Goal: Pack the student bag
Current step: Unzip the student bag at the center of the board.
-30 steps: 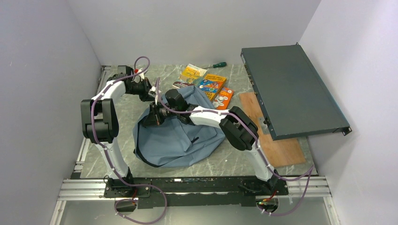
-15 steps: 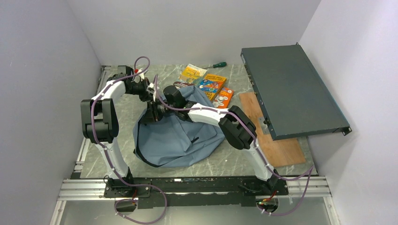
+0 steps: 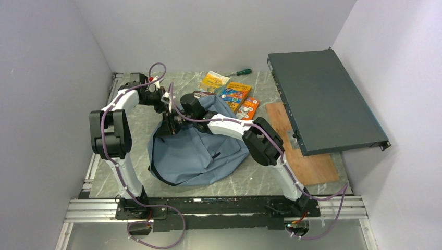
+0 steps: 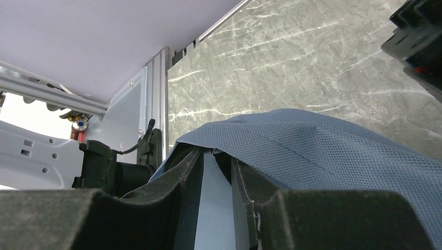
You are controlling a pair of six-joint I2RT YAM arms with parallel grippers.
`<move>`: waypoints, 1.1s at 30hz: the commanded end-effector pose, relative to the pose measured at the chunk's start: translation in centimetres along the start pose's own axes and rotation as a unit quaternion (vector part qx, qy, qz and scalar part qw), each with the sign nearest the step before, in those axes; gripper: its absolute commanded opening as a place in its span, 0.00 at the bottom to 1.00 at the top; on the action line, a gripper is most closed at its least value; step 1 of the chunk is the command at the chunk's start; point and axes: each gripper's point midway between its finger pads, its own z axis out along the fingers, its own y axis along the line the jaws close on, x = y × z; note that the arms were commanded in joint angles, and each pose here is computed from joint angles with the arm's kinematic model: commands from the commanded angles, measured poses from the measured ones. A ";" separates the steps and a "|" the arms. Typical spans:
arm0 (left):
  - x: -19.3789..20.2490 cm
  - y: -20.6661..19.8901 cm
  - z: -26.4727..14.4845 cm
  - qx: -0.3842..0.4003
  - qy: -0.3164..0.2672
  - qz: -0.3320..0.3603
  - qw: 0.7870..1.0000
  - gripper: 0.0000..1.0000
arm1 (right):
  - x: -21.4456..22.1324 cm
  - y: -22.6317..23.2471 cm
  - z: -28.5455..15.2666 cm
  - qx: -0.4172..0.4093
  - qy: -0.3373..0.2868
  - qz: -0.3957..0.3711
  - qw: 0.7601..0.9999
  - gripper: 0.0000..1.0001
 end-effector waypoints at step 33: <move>-1.5 -1.3 -1.2 0.001 -0.020 0.038 0.999 0.00 | -1.5 2.5 -0.9 -0.045 -0.002 -0.054 0.998 0.00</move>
